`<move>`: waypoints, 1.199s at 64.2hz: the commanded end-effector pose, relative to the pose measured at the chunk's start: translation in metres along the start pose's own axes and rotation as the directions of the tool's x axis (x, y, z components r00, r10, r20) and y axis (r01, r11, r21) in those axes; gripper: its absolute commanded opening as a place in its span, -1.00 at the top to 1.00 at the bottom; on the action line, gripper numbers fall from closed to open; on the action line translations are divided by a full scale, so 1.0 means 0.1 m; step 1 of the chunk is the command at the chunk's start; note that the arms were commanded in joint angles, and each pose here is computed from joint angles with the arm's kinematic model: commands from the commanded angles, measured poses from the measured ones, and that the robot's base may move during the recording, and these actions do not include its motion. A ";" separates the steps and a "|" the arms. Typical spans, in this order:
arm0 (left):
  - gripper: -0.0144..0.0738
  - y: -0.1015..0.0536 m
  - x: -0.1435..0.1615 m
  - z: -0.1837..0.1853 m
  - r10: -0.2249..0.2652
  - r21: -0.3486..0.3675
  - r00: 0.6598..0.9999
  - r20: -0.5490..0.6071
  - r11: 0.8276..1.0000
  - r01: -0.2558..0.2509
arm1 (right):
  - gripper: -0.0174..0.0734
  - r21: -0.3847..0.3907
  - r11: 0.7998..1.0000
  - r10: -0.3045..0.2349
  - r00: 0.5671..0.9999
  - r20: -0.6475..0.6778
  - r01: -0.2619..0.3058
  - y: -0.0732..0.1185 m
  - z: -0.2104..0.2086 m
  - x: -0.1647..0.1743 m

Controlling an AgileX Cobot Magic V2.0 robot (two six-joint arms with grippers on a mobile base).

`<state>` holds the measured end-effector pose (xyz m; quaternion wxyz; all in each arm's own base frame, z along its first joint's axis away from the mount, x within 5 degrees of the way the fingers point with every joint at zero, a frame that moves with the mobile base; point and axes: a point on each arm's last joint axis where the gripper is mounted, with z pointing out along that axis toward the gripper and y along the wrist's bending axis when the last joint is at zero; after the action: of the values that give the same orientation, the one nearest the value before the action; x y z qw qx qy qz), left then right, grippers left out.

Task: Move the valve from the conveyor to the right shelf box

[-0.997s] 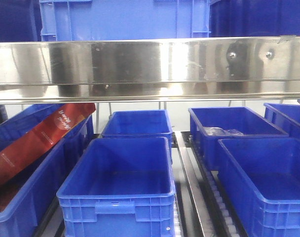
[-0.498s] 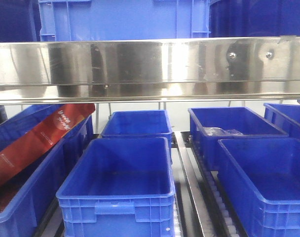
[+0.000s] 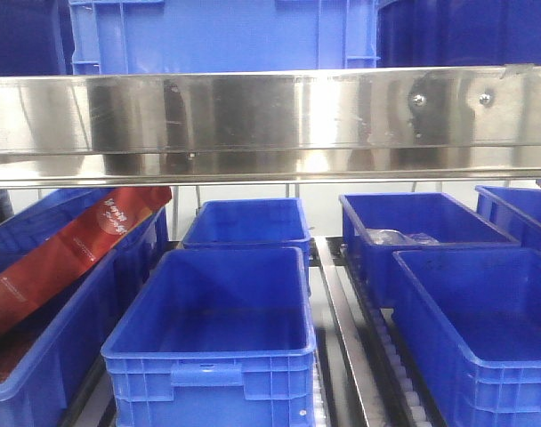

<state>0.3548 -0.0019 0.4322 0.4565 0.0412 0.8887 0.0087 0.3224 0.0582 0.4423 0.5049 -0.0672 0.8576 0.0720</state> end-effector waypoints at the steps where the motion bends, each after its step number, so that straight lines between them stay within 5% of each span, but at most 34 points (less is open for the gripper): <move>1: 0.93 -0.02 -0.09 -0.10 -0.007 0.004 0.997 0.073 1.000 0.007 | 0.95 0.008 1.000 -0.010 0.995 0.104 0.009 0.00 -0.13 -0.13; 30: 0.93 -0.02 -0.10 -0.10 -0.009 0.005 0.997 0.081 1.000 0.009 | 0.95 -0.008 1.000 0.008 0.992 0.128 -0.008 0.01 -0.12 -0.15; 48: 0.93 0.00 -0.41 -0.37 -0.008 -0.007 0.964 0.267 1.000 0.010 | 0.95 -0.046 0.998 0.041 0.970 0.239 -0.031 0.04 -0.05 -0.51; 55: 0.93 -0.01 -0.57 -0.50 -0.030 0.012 0.927 0.373 1.000 0.028 | 0.95 -0.101 0.995 0.051 0.954 0.295 -0.022 0.16 0.01 -0.73; 64: 0.93 -0.07 -0.69 -0.45 -0.118 0.101 0.880 0.461 0.992 0.080 | 0.95 -0.176 0.984 0.071 0.927 0.369 -0.005 0.39 0.14 -0.94; 77: 0.93 -0.48 -0.76 -0.12 -0.156 0.208 0.844 0.513 0.977 0.054 | 0.95 -0.250 0.968 0.083 0.895 0.439 0.033 0.78 0.45 -1.00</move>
<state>0.3787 -0.0353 0.4934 0.6413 0.0317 0.7623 -0.0815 0.3931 0.1364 0.5019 0.6317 -0.1011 0.7456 0.1865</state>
